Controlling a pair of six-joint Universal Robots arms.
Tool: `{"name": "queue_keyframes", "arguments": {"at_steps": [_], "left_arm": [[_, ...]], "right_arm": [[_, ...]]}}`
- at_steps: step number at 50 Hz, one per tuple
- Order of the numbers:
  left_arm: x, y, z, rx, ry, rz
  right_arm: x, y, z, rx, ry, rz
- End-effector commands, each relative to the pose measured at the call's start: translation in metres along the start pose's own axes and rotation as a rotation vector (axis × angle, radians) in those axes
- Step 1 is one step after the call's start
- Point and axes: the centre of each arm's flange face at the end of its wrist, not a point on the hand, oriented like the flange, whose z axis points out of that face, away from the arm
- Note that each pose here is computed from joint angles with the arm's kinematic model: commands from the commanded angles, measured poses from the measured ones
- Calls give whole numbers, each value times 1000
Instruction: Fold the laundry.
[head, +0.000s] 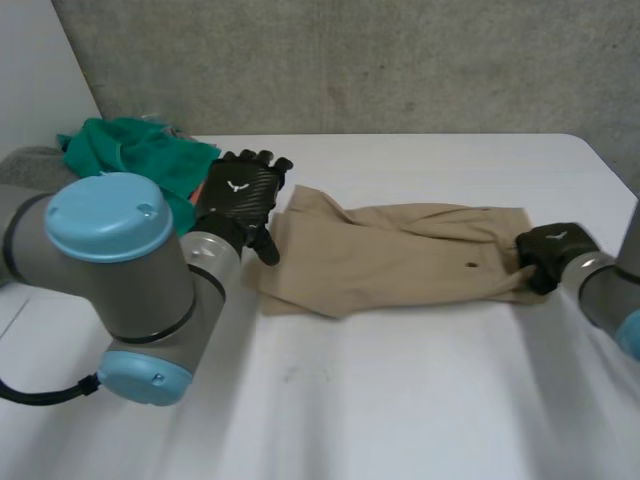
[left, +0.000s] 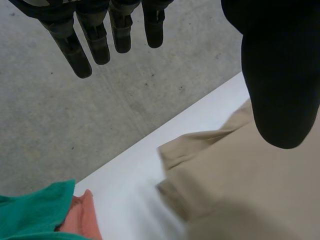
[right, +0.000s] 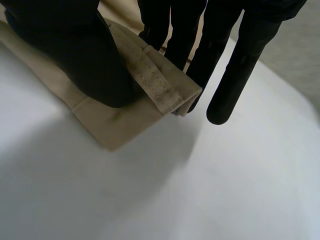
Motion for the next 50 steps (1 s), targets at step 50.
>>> {"name": "queue_keyframes", "arguments": {"at_steps": [50], "left_arm": [[97, 12, 53, 21, 262, 3]], "right_arm": [[-56, -72, -24, 220, -318, 277]]}}
